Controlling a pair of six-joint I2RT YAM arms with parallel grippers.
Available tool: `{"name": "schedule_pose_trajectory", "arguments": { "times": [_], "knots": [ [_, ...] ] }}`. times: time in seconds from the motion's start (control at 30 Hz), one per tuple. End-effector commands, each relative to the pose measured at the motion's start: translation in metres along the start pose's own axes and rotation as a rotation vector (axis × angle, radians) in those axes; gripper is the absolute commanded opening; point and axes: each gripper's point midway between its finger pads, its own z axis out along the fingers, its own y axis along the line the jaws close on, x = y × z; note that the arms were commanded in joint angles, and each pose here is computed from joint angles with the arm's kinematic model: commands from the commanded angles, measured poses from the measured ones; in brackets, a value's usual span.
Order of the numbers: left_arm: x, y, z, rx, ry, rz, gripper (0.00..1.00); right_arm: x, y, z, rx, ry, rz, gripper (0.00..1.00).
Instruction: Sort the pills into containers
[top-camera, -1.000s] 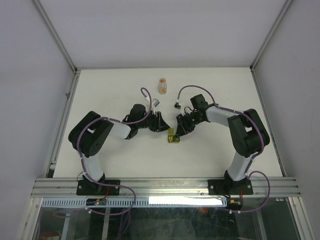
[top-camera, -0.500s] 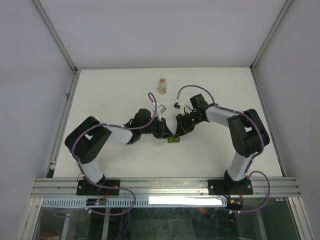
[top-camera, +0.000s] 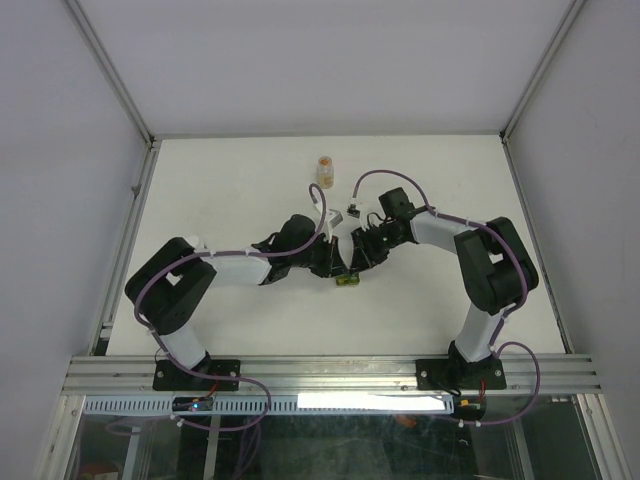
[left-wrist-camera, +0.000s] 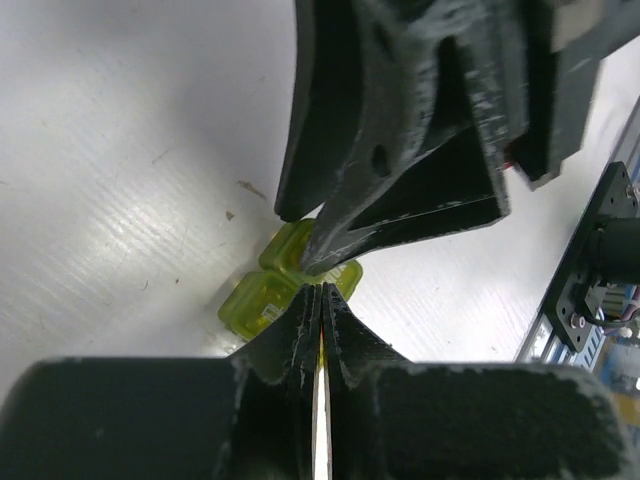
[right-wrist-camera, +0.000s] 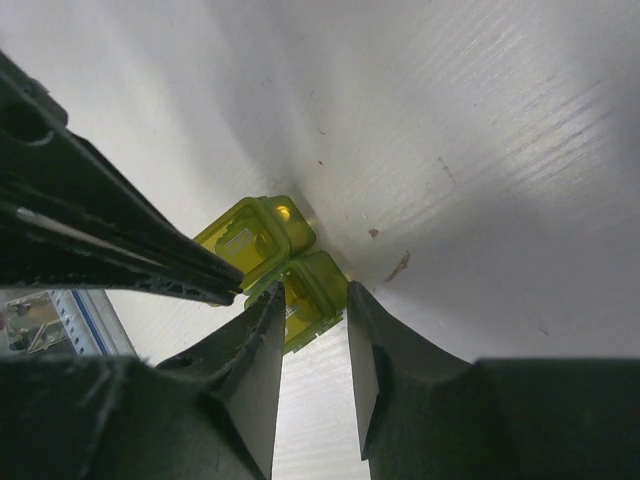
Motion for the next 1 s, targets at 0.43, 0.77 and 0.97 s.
{"name": "schedule_pose_trajectory", "arguments": {
  "times": [0.43,0.77,0.97],
  "knots": [
    [-0.024,-0.013,-0.009,-0.084,-0.033,0.079,0.0,0.005,-0.015,0.004,0.079,0.039,-0.017,0.32],
    [0.031,0.021,0.009,-0.197,0.152,0.003,0.0,0.006,-0.017,0.005,0.09,0.052,-0.014,0.32],
    [-0.022,-0.006,-0.009,-0.176,0.012,0.053,0.0,0.002,-0.013,0.003,0.077,0.037,-0.018,0.34]
  ]
}}
